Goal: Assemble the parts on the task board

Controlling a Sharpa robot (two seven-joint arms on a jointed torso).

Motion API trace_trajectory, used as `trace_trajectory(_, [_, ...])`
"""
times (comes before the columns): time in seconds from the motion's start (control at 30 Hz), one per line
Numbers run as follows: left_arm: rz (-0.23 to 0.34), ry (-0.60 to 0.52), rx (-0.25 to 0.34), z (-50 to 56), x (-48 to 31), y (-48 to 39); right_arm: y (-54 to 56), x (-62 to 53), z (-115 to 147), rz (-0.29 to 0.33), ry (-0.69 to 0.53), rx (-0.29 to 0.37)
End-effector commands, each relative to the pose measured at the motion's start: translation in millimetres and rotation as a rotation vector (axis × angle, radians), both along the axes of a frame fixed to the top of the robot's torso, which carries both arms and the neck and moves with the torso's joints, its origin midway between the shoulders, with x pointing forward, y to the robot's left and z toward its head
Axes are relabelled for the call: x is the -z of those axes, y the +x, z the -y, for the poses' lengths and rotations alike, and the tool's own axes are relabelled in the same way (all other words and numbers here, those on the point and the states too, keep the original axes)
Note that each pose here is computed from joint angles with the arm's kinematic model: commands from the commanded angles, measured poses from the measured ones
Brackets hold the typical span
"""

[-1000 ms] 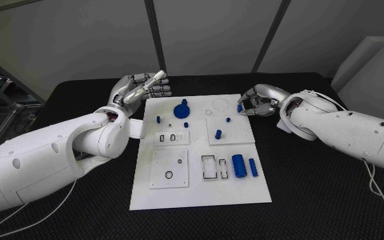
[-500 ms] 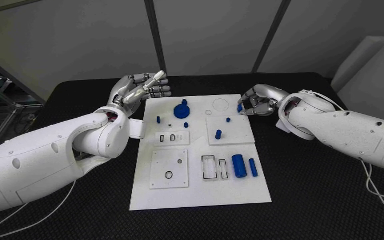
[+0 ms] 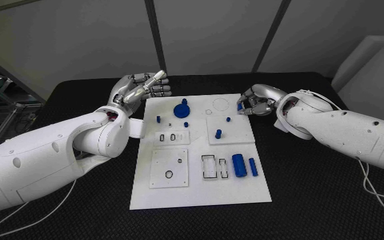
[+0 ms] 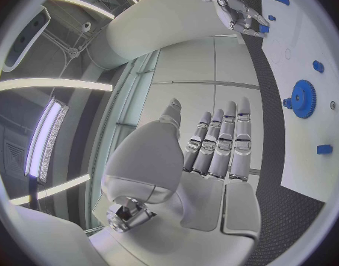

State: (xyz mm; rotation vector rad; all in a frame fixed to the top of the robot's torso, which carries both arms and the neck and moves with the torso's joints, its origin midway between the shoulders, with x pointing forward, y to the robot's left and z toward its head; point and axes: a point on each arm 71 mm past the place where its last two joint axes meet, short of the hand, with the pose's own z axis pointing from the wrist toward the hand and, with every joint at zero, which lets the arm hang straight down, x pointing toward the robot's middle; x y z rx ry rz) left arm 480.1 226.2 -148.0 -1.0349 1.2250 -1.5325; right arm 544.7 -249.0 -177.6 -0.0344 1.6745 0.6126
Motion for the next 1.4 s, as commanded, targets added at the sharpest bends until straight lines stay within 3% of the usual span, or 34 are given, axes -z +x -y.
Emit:
trace_trajectory(0.03, [0.006, -0.002, 0.013, 0.8, -1.5, -0.1, 0.0, -0.6, -2, -0.002, -0.005, -0.005])
trace_trajectory(0.63, [0.003, -0.002, 0.014, 0.6, -1.2, 0.1, 1.0, -0.7, 0, 0.004, -0.002, 0.012])
trace_trajectory(1.13, [0.002, 0.000, 0.011, -1.2, -1.0, 0.3, -3.4, -9.4, -1, 0.048, 0.104, 0.060])
trace_trajectory(1.4, [-0.001, 0.007, -0.002, -7.2, -0.9, 0.5, -17.3, -31.6, -25, 0.058, 0.155, 0.049])
